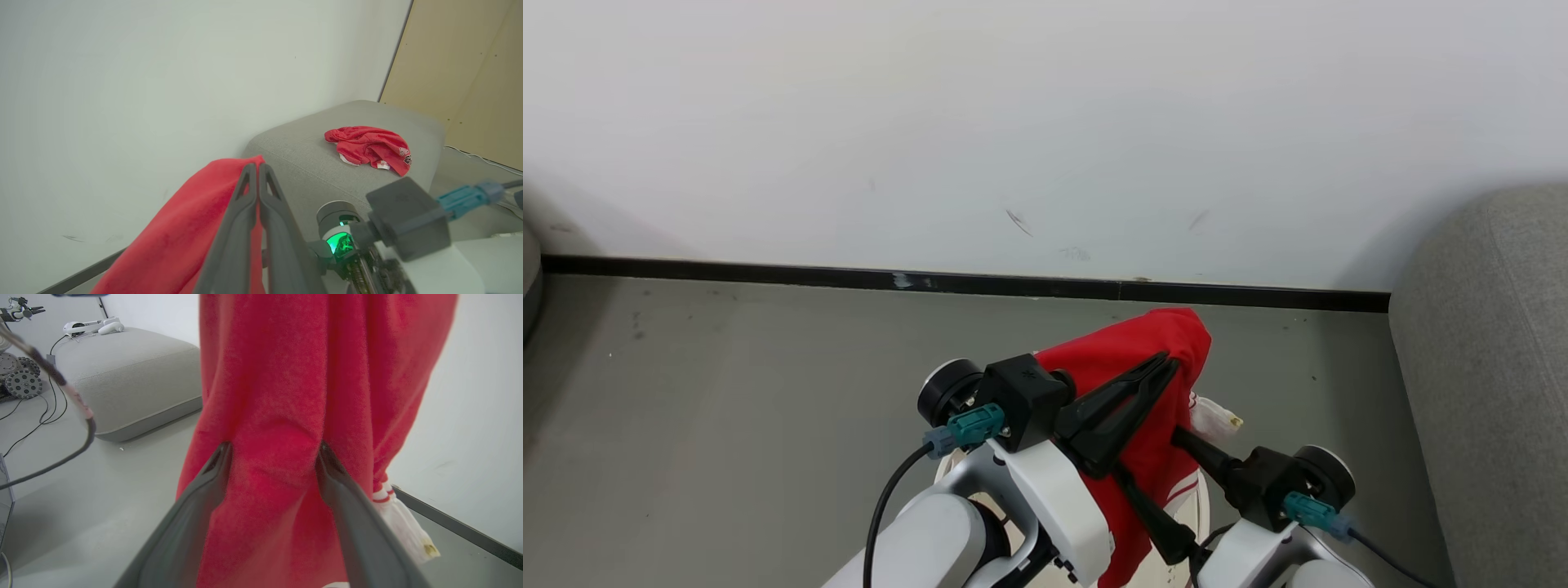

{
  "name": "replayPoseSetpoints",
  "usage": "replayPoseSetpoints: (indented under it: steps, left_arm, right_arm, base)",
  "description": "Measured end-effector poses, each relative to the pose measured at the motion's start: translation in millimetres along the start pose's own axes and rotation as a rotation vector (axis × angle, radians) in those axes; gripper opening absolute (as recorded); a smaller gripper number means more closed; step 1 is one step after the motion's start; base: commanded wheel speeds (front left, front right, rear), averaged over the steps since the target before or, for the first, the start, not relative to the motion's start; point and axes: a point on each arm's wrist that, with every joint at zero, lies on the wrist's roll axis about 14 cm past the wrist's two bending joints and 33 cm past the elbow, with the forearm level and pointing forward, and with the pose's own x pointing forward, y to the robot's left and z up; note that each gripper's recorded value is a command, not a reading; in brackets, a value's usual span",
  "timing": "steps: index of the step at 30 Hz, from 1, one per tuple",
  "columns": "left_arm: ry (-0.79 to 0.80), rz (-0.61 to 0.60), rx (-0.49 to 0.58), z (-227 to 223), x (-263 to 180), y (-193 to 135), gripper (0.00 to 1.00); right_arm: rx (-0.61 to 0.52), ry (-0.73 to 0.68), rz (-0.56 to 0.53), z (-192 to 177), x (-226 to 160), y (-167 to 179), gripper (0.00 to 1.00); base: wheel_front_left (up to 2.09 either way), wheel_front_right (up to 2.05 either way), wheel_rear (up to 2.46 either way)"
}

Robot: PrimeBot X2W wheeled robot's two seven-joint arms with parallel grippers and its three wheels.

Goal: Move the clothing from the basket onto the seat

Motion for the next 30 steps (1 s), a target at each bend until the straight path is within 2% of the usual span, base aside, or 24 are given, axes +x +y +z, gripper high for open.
replayPoseSetpoints:
  steps: [1,2,3,4,5,7,12,19,20,22,23,24,30]
  left_arm:
    - [-0.002,-0.005,0.001,2,0,-2,0.0]
    - [-0.003,-0.008,0.002,3,0,-3,0.0]
    - [-0.006,-0.01,0.003,6,0,-5,0.0]
    - [-0.01,-0.016,0.004,8,0,-7,0.0]
    - [-0.013,-0.021,0.004,10,1,-8,0.0]
    - [-0.012,-0.021,0.004,12,1,-10,0.0]
    - [-0.012,-0.023,0.006,16,1,-12,0.0]
    - [0.016,0.033,-0.027,8,-2,0,0.0]
    - [0.026,0.049,-0.036,4,-4,4,0.22]
    - [0.032,0.053,-0.04,1,-4,6,0.45]
    - [0.031,0.062,-0.043,1,-5,8,0.87]
    - [0.027,0.072,-0.048,1,-5,11,1.0]
    - [0.028,0.078,-0.07,-10,-9,11,1.0]
  right_arm:
    - [0.001,0.002,0.003,-1,0,1,1.0]
    - [0.003,0.003,0.003,-1,-1,2,0.9]
    - [0.004,0.001,0.0,0,-1,1,0.67]
    - [0.003,-0.002,-0.003,0,-1,0,0.48]
    - [0.003,-0.004,-0.006,1,-1,-1,0.36]
    - [0.003,-0.004,-0.009,1,-1,-2,0.0]
    - [0.004,-0.006,-0.012,2,-2,-1,0.0]
    - [0.05,0.003,-0.042,-3,-7,-5,0.0]
    - [0.06,0.004,-0.062,-4,-10,-10,0.0]
    - [0.071,-0.003,-0.087,-3,-12,-17,0.0]
    - [0.083,-0.008,-0.103,-2,-12,-21,0.0]
    - [0.092,-0.014,-0.117,-1,-13,-25,0.0]
    - [0.092,-0.023,-0.18,1,-19,-44,0.0]
  base:
    - [0.0,0.0,0.0]
    - [0.0,0.0,0.0]
    - [0.0,0.0,0.0]
    - [0.0,0.0,0.0]
    - [0.0,0.0,0.0]
    - [0.0,0.0,0.0]
    - [0.0,0.0,0.0]
    - [0.0,0.0,0.0]
    - [0.0,0.0,0.0]
    - [0.0,0.0,0.0]
    - [0.0,0.0,0.0]
    - [0.0,0.0,0.0]
    - [0.0,0.0,0.0]
